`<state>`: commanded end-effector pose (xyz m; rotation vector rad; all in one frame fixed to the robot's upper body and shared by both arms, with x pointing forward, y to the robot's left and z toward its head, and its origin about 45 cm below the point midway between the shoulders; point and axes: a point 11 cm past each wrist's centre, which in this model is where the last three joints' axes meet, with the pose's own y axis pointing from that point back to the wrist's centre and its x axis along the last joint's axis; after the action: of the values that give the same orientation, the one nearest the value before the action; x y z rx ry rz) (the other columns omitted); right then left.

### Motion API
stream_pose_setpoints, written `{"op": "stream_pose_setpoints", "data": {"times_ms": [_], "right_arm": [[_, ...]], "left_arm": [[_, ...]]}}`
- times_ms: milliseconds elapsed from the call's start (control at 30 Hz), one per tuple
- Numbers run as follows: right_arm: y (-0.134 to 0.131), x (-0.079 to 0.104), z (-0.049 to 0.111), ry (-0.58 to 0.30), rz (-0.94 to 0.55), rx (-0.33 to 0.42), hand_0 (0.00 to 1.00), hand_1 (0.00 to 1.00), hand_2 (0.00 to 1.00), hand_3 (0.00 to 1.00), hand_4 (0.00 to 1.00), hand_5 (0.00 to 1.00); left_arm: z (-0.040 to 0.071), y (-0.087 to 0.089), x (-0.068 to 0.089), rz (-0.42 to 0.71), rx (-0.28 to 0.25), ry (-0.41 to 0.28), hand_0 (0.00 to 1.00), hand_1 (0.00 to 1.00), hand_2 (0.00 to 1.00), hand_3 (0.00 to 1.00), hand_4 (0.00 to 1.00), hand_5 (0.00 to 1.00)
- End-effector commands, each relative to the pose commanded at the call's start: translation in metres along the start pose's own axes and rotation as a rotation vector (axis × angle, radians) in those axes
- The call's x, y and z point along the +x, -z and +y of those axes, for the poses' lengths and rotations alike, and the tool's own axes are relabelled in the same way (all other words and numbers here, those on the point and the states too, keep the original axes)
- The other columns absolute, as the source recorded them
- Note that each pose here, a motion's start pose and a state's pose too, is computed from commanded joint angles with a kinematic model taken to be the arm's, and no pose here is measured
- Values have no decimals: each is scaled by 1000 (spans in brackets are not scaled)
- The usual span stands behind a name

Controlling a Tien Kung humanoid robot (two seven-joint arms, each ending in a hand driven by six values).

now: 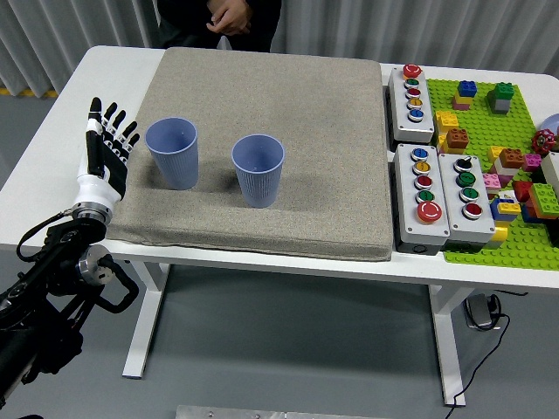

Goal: Pick cup pour cup place

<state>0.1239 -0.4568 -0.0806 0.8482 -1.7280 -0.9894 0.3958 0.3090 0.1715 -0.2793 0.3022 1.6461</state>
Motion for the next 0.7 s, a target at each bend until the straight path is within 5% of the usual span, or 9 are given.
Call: {"op": "stream_pose_setpoints", "data": {"times_ms": [700], "right_arm": [[2, 1, 0, -2, -4, 6, 697, 636, 593, 598, 2, 244]], "left_arm": [[0, -2, -2, -8, -12, -10, 907, 899, 984, 955, 814, 998]]}}
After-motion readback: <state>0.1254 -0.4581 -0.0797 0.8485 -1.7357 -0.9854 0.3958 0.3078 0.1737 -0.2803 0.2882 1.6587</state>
